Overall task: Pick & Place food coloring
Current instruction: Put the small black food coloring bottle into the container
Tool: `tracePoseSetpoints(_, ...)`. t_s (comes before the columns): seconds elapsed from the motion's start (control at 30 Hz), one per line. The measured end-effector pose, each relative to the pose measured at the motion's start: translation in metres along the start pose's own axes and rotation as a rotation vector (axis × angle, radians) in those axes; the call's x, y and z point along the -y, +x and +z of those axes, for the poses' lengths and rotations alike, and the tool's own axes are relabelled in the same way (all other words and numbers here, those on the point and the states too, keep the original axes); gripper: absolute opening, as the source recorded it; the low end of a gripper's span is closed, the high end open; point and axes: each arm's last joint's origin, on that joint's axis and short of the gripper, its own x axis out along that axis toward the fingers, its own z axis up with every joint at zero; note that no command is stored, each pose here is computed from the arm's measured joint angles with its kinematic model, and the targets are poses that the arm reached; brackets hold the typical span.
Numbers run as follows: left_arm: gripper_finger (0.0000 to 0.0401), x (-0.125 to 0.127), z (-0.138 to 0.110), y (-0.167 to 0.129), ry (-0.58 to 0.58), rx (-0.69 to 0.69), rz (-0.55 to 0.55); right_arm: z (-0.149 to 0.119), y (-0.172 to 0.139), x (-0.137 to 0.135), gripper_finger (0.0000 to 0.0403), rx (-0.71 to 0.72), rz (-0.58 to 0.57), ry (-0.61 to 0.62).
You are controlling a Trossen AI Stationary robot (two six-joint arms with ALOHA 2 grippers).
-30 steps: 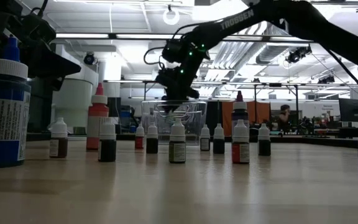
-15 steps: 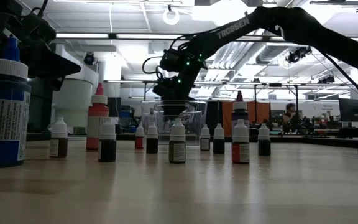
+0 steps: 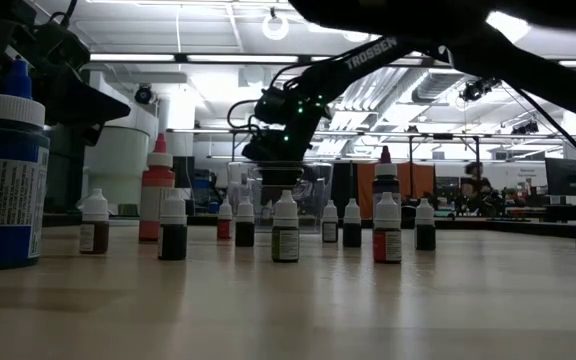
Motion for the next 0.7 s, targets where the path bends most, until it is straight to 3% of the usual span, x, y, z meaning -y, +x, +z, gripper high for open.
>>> tracePoseSetpoints(0.53, 0.0001, 0.0000, 0.0000, 0.0000, 0.000, 0.000, -0.001, -0.0027, 0.0043, 0.0003, 0.0071, -0.020, 0.001, 0.025)
tracePoseSetpoints(0.7, 0.0001, 0.0000, 0.0000, 0.0000, 0.000, 0.000, 0.000, -0.0026, 0.0043, 0.0001, 0.0093, -0.020, 0.007, 0.024)
